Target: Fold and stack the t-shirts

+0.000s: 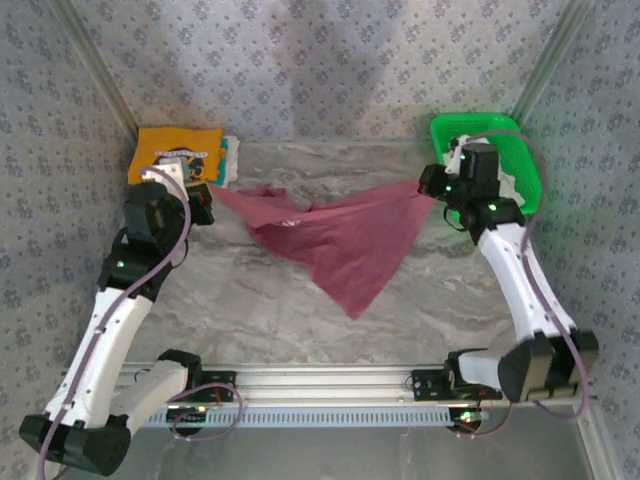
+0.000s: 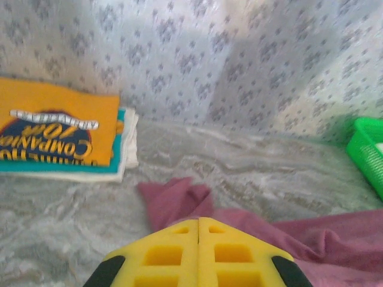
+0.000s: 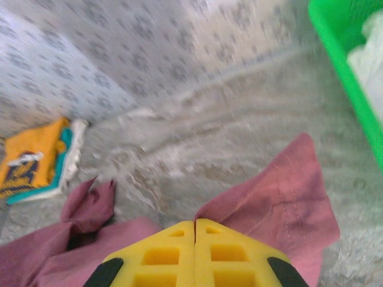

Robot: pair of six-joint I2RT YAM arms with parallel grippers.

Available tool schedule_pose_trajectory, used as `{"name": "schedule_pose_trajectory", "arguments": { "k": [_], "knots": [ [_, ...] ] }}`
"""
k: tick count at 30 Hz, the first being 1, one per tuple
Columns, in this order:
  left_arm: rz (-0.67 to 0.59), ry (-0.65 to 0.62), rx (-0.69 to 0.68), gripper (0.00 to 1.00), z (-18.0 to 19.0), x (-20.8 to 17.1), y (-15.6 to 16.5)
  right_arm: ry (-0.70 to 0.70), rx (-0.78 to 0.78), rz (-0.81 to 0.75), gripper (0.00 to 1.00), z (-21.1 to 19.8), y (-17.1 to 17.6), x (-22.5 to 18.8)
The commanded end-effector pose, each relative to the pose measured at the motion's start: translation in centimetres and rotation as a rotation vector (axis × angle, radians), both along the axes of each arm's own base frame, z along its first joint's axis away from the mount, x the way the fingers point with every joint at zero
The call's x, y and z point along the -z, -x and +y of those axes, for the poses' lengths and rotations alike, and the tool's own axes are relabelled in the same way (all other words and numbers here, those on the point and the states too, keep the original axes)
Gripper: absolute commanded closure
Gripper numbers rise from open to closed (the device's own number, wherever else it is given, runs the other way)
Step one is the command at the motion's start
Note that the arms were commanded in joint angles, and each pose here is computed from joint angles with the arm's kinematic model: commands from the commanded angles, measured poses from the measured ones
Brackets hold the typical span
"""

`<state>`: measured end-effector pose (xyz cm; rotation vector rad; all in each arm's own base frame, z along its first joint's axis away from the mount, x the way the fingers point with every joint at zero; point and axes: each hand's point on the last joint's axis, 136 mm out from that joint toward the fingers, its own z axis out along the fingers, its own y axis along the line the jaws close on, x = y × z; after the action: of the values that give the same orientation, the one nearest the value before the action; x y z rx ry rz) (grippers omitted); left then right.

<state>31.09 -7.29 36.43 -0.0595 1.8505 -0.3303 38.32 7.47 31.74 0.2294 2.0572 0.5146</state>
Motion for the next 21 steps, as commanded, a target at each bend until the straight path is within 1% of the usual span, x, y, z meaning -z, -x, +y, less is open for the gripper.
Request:
{"name": "schedule_pose_trajectory", "arguments": {
  "k": [1, 5, 10, 12, 14, 18, 19, 21],
  "knots": [
    [-0.105, -0.020, 0.049, 1.00, 0.1, -5.3, 2.6, 0.076, 0.012, -0.134, 1.00, -0.8, 3.5, -5.7],
    [-0.207, -0.014, 0.065, 1.00, 0.7, -9.8, 5.9, 0.130, -0.015, -0.255, 1.00, -0.2, 7.7, -10.0],
    [-0.289, 0.042, 0.144, 1.00, 0.3, -13.8, 10.5, 0.162, -0.057, -0.351, 1.00, 0.6, 13.1, -13.0],
    [-0.310, 0.067, 0.181, 1.00, 0.1, -15.1, 12.4, 0.156, -0.072, -0.392, 1.00, 0.7, 15.2, -14.1],
    [-0.320, 0.073, 0.190, 1.00, 0.5, -16.4, 14.2, 0.136, -0.093, -0.424, 1.00, 0.6, 17.1, -15.0],
    [-0.378, 0.052, 0.179, 1.00, 1.3, -19.3, 16.6, 0.105, -0.121, -0.425, 1.00, 0.7, 18.6, -15.3],
    [-0.386, 0.045, 0.172, 1.00, 1.4, -19.8, 16.6, 0.103, -0.112, -0.421, 1.00, 0.7, 18.4, -15.3],
    [-0.347, 0.015, 0.114, 1.00, 2.1, -20.1, 14.9, 0.121, -0.054, -0.392, 1.00, 0.1, 17.5, -15.2]
  ]
}}
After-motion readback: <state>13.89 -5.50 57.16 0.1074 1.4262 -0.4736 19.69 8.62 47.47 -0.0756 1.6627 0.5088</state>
